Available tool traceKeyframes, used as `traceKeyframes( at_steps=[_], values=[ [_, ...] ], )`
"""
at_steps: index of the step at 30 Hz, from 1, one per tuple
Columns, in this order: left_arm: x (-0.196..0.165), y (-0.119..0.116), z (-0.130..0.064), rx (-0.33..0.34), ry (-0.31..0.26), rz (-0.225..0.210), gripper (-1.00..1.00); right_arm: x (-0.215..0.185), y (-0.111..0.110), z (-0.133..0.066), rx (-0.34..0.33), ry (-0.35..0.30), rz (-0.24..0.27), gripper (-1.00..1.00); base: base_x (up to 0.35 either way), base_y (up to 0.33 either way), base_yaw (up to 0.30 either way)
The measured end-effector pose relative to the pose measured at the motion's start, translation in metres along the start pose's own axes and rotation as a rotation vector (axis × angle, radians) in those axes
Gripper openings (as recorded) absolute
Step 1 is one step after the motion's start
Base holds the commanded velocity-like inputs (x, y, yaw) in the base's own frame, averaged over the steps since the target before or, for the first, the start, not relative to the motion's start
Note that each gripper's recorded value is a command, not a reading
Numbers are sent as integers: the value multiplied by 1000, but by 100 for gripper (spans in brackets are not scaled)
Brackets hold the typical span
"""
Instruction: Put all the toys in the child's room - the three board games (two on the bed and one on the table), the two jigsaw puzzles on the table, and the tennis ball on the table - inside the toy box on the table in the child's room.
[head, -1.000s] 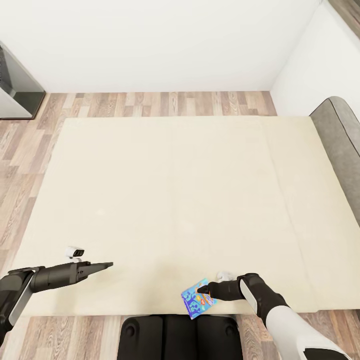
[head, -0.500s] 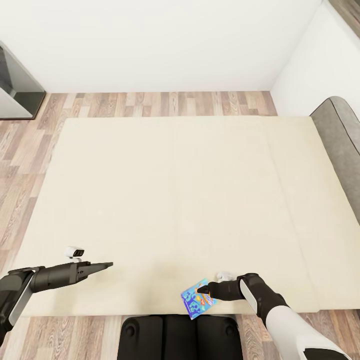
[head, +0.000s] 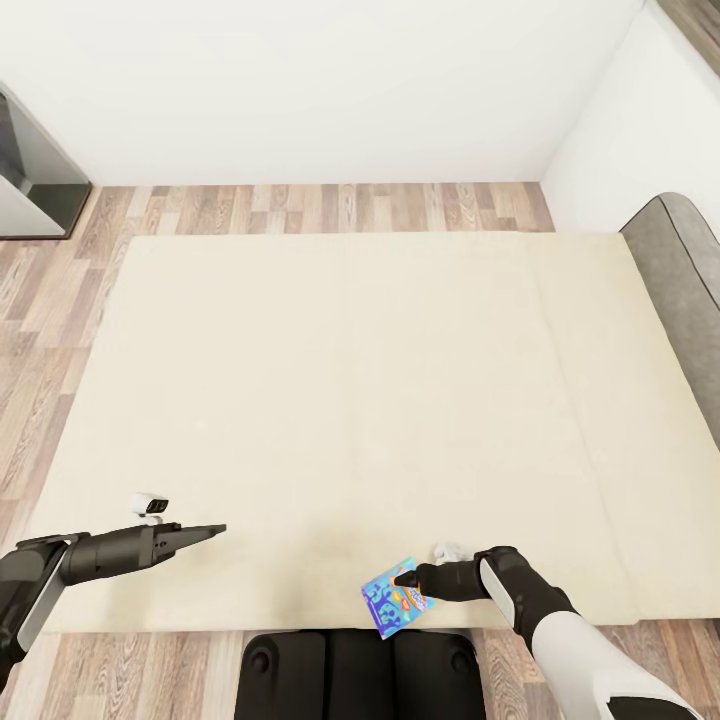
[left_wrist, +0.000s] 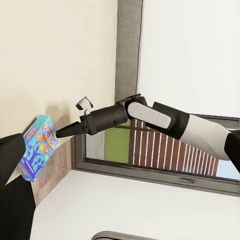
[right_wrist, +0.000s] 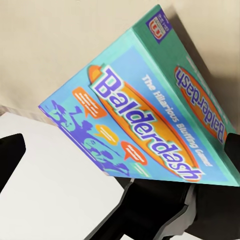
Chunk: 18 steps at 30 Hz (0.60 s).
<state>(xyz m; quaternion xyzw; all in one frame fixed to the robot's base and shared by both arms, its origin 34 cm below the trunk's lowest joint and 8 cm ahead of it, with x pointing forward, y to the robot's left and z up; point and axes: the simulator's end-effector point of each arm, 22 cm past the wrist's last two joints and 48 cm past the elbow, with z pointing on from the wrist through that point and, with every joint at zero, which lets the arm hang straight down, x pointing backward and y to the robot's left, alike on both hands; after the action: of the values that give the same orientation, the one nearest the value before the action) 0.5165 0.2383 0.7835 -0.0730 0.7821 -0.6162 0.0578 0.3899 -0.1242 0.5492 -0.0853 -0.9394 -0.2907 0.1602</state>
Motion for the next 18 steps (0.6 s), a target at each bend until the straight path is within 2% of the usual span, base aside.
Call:
traceKeyframes(
  at_steps=[10,18],
  values=[
    [0,0,0,-1,0,0,100,-1,0,0,-1,-3,1,100,0,0,2],
    [0,0,-1,-1,0,0,100,-1,0,0,-2,-3,2,100,0,0,62]
  ],
)
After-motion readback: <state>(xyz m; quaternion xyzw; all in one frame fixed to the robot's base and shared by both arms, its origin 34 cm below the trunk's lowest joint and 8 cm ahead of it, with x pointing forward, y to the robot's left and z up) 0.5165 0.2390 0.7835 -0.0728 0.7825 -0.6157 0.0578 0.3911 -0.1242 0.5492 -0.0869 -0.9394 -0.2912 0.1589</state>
